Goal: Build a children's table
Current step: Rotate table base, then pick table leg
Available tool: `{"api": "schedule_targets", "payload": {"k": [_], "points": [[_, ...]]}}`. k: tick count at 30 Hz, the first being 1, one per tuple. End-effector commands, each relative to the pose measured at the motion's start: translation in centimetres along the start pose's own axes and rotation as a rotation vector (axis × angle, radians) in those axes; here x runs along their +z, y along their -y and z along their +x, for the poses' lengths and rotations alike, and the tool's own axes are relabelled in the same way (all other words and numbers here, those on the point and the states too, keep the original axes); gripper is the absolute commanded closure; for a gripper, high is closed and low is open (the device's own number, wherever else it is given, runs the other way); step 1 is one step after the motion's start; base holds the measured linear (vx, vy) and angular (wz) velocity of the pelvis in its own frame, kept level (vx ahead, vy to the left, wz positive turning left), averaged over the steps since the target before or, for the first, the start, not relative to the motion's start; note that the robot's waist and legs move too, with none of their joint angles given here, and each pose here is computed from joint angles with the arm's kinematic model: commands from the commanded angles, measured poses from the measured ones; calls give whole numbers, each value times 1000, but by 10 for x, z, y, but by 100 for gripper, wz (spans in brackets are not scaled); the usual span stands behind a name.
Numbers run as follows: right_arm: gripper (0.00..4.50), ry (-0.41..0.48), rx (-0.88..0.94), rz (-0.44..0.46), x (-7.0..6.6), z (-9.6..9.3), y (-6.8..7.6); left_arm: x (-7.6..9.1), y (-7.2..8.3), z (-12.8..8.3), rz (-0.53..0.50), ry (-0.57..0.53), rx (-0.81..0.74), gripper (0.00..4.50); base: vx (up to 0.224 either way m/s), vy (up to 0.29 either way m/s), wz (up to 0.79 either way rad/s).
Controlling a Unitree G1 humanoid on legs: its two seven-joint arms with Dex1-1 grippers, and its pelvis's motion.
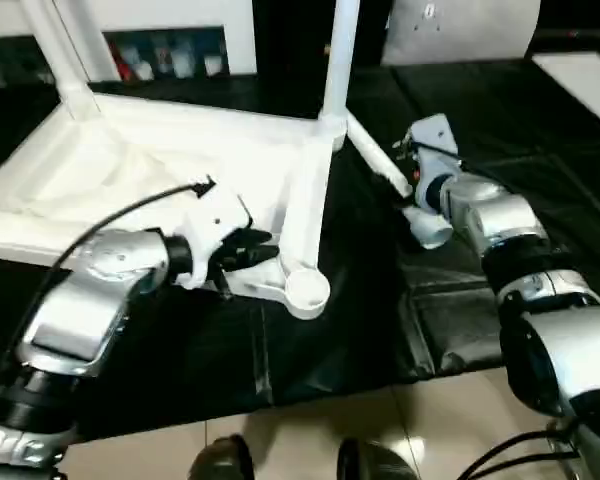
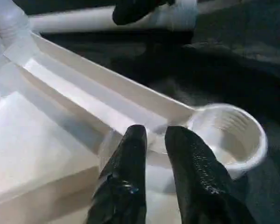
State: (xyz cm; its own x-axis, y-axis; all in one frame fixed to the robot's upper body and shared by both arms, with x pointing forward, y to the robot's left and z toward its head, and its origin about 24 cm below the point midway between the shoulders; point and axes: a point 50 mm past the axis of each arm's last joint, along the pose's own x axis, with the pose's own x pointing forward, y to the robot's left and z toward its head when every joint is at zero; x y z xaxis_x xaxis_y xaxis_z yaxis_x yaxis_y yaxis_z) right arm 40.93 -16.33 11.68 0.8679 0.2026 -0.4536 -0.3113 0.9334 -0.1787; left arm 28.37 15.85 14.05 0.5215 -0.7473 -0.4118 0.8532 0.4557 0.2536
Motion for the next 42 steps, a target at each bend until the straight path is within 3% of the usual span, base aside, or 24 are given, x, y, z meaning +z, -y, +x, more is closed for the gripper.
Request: {"api": "schedule_targets", "payload": {"k": [1, 5, 12, 13, 14, 17, 22, 26, 35, 42], "points": [[0, -18, -7, -17, 0, 1, 1, 4, 3, -7, 2, 6, -21, 318, 0, 0, 0], [0, -63, 13, -32, -7, 2, -1, 4, 7, -7, 3, -1, -28, 279, 0, 0, 0], [0, -221, 48, -19, -11, -3, 4, 9, 7, -8, 11, 3, -34, 235, 0, 0, 0], [30, -242, 60, -18, -10, -5, 5, 9, 7, -8, 12, 1, -39, 233, 0, 0, 0], [38, -260, 69, -26, -10, -6, 6, 9, 7, -8, 16, 0, -46, 210, 0, 0, 0], [42, -299, 84, -31, -7, -12, 15, 10, 8, -8, 23, -5, -64, 201, 0, 0, 0], [102, -358, 99, -50, -9, -22, 34, 8, 15, -9, 6, -20, -125, 156, 0, 0, 0], [131, -377, 108, -35, -15, -26, 41, 6, 17, -8, 3, -27, -136, 127, 0, 0, 0], [212, -393, 101, 32, -27, -33, 54, 0, 16, -3, -5, -42, -133, 123, 0, 0, 0], [256, -242, 45, 263, -26, -37, 68, -1, 7, 10, -57, 25, -40, 123, 0, 0, 0]]}}
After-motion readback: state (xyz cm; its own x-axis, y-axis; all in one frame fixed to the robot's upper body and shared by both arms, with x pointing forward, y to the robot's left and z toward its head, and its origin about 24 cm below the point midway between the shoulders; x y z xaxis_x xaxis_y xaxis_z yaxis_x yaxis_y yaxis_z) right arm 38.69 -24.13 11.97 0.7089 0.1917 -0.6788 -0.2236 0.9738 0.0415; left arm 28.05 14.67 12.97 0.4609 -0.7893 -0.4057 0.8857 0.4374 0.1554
